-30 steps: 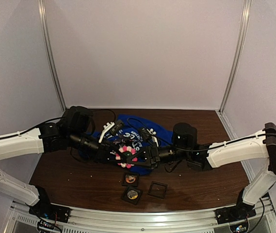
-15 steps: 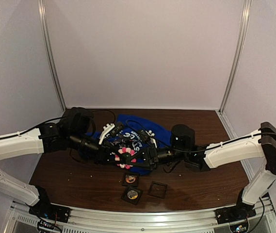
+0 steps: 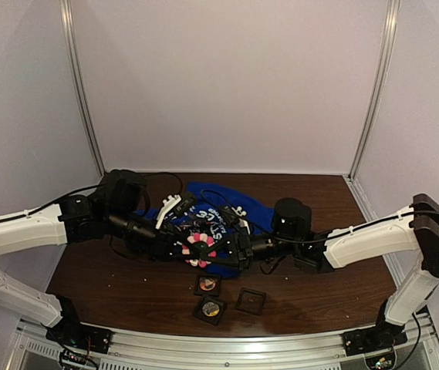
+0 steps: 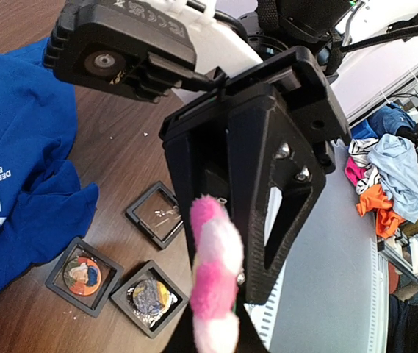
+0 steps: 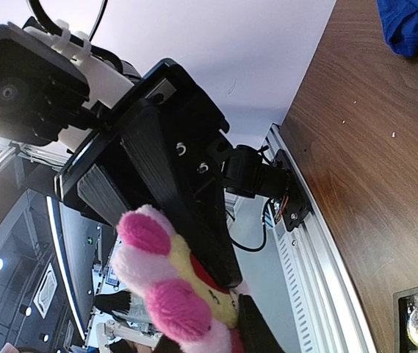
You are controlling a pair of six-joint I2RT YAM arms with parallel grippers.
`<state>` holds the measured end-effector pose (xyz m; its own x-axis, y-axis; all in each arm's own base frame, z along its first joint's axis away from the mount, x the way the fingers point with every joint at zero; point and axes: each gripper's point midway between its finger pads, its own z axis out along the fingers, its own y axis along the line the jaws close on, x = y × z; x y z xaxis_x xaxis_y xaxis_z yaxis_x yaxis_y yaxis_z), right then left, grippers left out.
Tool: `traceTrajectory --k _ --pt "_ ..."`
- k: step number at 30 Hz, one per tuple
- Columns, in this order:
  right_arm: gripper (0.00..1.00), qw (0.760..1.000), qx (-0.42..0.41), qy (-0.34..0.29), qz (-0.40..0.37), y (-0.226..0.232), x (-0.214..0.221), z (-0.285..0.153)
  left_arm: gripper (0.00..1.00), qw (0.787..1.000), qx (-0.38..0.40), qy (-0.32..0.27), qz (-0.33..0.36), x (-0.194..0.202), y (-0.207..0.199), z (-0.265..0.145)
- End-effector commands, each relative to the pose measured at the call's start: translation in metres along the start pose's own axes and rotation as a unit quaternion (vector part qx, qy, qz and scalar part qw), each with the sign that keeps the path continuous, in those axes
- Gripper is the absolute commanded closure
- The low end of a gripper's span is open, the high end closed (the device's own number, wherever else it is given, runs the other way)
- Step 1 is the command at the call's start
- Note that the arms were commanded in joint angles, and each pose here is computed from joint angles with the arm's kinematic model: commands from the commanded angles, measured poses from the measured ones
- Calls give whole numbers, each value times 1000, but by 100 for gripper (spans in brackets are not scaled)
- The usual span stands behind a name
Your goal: Remove the brooch from the garment
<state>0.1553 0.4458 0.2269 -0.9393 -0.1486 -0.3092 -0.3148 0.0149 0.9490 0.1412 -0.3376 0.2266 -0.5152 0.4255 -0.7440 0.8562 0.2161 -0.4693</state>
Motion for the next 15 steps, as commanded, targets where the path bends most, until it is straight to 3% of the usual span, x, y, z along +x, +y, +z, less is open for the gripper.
traceTrajectory --k 1,15 --pt "89 982 105 -122 104 -74 -46 -25 100 988 121 -21 89 -15 -71 -14" --pt "85 984 94 -122 87 -61 -52 -17 100 988 123 -19 86 -14 -74 -12"
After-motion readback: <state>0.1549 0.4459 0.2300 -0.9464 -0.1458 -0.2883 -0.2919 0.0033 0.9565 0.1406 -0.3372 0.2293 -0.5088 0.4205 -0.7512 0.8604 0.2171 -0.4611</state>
